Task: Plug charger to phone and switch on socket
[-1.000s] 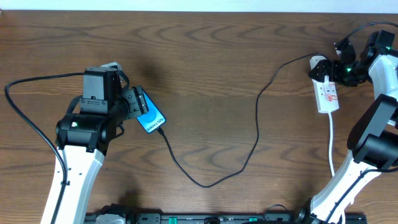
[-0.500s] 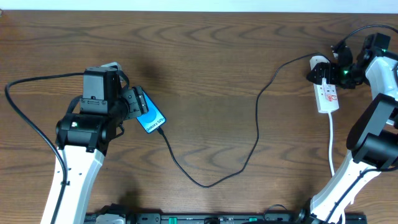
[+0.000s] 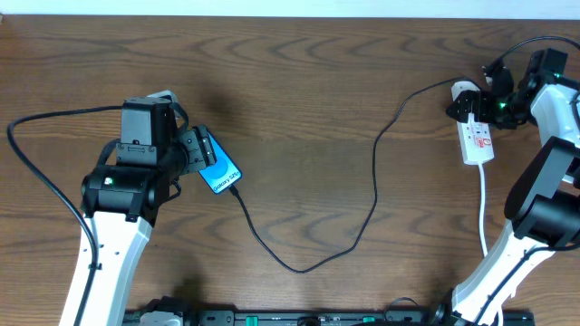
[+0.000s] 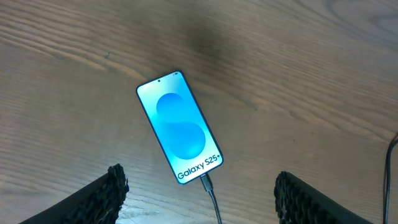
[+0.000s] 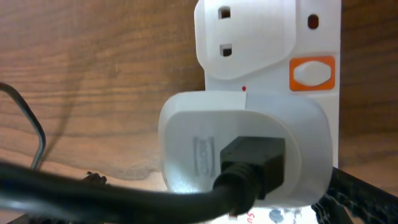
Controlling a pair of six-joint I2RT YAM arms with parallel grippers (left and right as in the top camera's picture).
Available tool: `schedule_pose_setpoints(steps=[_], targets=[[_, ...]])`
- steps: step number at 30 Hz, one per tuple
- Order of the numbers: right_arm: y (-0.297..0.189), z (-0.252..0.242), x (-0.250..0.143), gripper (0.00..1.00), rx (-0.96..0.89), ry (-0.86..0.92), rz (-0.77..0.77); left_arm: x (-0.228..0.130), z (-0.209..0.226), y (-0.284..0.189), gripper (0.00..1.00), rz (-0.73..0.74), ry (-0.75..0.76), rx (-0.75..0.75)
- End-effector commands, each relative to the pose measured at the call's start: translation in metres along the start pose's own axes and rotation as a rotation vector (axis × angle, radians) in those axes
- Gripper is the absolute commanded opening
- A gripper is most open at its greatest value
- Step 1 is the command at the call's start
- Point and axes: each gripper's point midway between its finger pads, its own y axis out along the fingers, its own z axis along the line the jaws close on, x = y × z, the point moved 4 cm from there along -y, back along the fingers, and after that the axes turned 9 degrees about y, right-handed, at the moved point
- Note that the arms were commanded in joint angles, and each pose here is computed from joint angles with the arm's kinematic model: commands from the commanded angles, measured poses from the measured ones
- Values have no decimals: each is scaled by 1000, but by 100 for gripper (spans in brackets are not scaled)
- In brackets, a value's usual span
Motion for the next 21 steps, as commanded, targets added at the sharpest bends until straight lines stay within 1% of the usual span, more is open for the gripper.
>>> schedule_pose_setpoints(steps=[1, 8, 16, 21], targets=[[31, 49, -31, 99, 241, 36, 117, 2, 1, 0, 78, -2, 12, 11], [40, 55, -45, 99, 247, 42, 160, 2, 1, 0, 78, -2, 12, 11], [42, 54, -50, 99, 248, 56, 176, 2, 1, 0, 78, -2, 12, 11], [41, 59, -49, 99, 291, 59, 168, 2, 1, 0, 78, -2, 12, 11]])
